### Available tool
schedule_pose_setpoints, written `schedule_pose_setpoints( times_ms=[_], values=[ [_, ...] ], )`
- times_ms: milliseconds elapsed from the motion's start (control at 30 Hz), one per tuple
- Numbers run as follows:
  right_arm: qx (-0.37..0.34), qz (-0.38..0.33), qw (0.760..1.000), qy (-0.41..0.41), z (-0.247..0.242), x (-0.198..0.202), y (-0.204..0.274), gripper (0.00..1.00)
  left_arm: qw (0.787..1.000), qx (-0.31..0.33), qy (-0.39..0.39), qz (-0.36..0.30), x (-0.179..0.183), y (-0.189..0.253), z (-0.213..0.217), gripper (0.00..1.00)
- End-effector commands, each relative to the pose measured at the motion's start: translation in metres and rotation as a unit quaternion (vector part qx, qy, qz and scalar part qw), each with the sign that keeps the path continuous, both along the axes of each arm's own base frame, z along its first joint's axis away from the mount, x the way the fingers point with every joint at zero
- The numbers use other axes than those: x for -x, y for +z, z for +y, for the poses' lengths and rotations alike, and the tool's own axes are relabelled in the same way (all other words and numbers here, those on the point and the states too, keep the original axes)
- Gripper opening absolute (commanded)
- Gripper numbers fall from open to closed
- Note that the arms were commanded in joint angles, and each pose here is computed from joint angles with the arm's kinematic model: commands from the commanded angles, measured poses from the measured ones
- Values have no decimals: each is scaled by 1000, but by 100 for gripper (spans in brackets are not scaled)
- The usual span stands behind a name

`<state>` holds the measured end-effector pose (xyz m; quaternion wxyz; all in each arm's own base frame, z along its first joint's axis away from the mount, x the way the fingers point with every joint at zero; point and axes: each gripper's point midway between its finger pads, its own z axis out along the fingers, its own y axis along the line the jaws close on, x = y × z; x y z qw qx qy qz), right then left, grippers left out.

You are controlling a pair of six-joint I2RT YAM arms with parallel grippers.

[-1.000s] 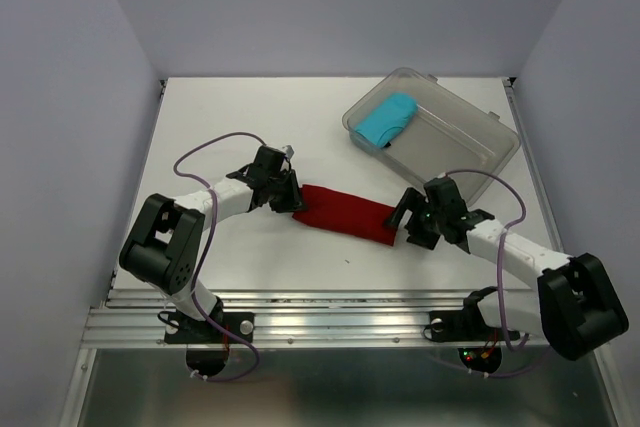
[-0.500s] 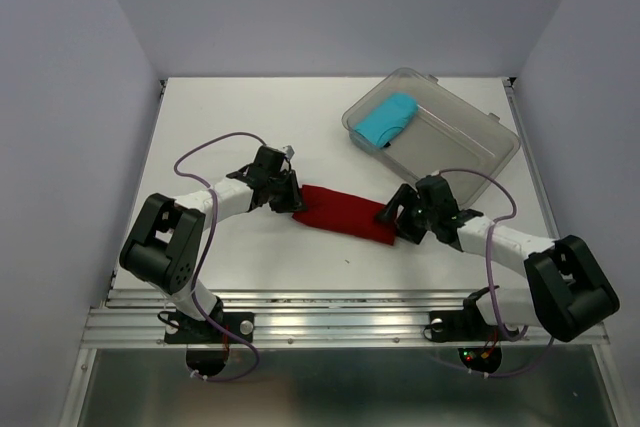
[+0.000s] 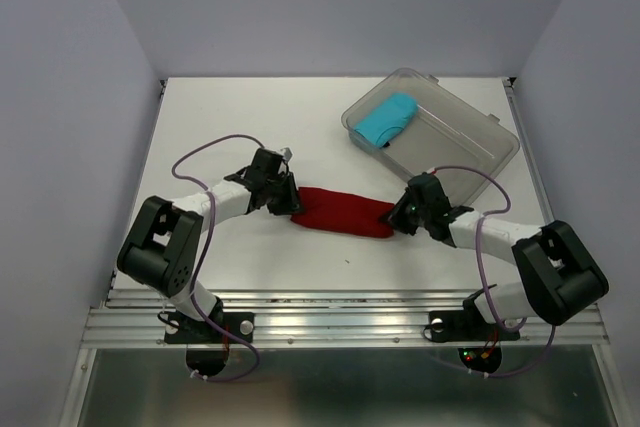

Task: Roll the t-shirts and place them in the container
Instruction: Pick up the T-shirt from the center of the board.

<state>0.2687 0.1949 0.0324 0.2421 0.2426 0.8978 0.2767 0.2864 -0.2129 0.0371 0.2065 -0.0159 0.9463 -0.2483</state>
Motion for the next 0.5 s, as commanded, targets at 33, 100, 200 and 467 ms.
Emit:
schedule_pose_setpoints(
  times_ms=[33, 100, 200, 467],
  values=[
    [28, -9, 1000, 7, -1, -5, -2, 1, 1000, 9, -4, -17, 8, 15, 5, 32],
    [35, -9, 999, 14, -1, -5, -5, 1, 1000, 9, 4, -16, 8, 16, 8, 70],
    [41, -8, 999, 18, -2, -5, -8, 1, 1000, 11, 13, -10, 8, 14, 10, 89],
    [54, -3, 998, 23, -6, -2, -14, 1, 997, 18, 72, 15, 4, 0, 21, 88]
  ],
)
